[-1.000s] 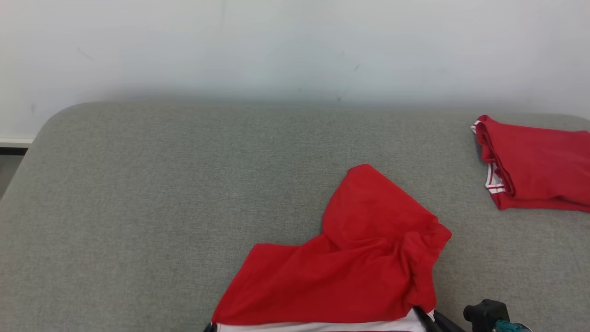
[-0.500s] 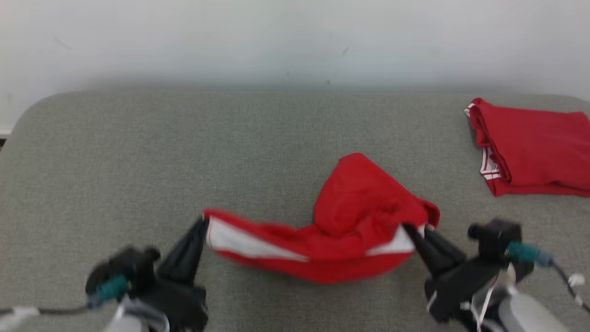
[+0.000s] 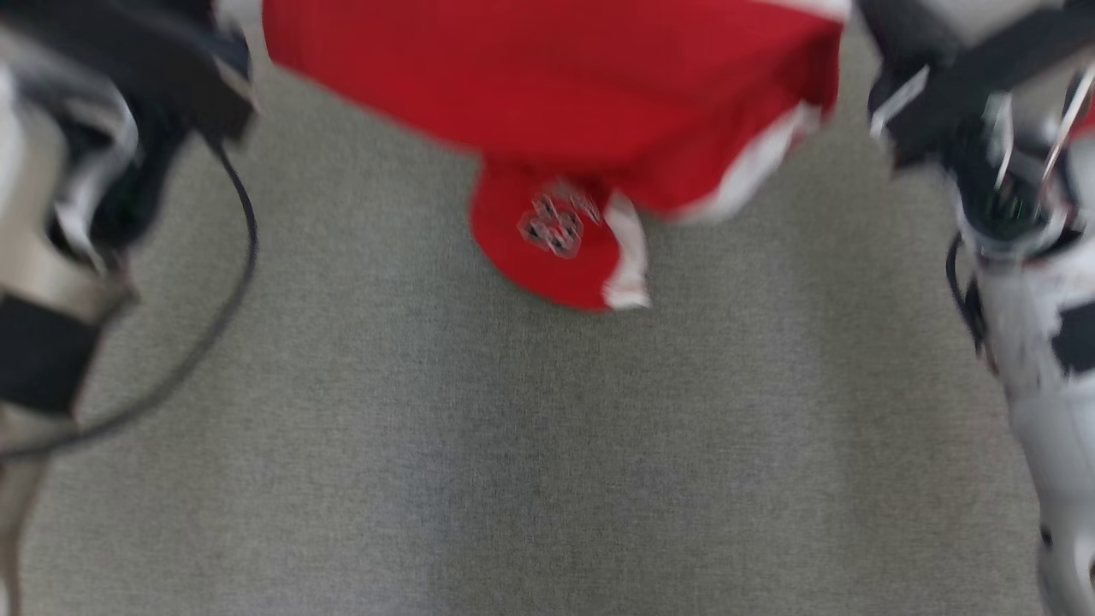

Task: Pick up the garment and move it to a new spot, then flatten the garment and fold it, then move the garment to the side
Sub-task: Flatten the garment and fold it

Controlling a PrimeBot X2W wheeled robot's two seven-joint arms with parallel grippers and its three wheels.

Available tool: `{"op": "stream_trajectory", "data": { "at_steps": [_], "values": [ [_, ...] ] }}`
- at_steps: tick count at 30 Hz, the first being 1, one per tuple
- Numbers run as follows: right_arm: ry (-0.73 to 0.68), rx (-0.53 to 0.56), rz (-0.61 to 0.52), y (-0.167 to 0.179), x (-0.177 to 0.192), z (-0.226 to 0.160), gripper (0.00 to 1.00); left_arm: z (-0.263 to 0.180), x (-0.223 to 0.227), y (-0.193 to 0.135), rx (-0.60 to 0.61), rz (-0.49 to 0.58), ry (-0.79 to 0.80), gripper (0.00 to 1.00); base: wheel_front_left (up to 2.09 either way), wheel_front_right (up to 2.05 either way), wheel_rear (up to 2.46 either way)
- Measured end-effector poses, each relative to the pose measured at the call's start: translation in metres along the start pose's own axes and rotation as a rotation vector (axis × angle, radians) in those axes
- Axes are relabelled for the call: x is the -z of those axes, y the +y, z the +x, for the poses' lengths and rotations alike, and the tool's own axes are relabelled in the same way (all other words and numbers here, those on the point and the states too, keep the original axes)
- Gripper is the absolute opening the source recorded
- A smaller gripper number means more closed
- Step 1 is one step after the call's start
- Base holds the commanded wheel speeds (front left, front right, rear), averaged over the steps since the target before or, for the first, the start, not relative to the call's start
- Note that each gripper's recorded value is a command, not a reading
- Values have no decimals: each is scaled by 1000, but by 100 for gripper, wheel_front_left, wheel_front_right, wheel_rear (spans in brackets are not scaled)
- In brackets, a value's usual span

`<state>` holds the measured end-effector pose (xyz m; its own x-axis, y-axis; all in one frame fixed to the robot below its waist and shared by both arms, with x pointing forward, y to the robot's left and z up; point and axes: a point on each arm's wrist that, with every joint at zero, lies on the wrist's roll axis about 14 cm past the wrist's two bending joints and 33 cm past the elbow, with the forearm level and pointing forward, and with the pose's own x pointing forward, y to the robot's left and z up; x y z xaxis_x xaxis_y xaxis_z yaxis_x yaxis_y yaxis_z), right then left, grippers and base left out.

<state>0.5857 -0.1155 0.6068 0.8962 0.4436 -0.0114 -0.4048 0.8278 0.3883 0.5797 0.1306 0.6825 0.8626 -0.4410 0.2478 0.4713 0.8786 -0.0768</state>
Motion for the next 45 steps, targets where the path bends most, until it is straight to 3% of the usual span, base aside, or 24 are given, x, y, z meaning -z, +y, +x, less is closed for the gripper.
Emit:
{"op": "stream_trajectory", "data": {
  "at_steps": [2,4,8,14,18,22,32,36,45],
  "values": [
    [0,-11,93,-2,-10,24,0,22,-11,9,-4,3,-14,0,0,0,0],
    [-9,-18,117,-2,-22,47,0,42,-23,20,-13,19,-37,0,0,0,0],
    [-44,-45,35,8,-49,85,0,76,-41,36,-24,62,-87,0,0,0,0],
    [-48,-31,-33,2,-45,121,0,109,-36,45,-19,85,-118,0,0,0,0],
    [-94,-2,-53,-11,-50,131,0,121,-39,49,-22,45,-178,0,0,0,0],
    [-65,3,-81,-16,-28,135,0,120,-13,50,-20,19,-162,0,0,0,0],
    [36,-1,-55,-28,42,89,0,69,44,35,-14,-142,-108,0,0,0,0],
    [112,-1,-15,-31,81,50,0,30,56,37,-60,-237,-112,0,0,0,0],
    [235,-6,84,-16,145,-48,0,-83,120,1,-186,-374,28,0,0,0,0]
  ]
}}
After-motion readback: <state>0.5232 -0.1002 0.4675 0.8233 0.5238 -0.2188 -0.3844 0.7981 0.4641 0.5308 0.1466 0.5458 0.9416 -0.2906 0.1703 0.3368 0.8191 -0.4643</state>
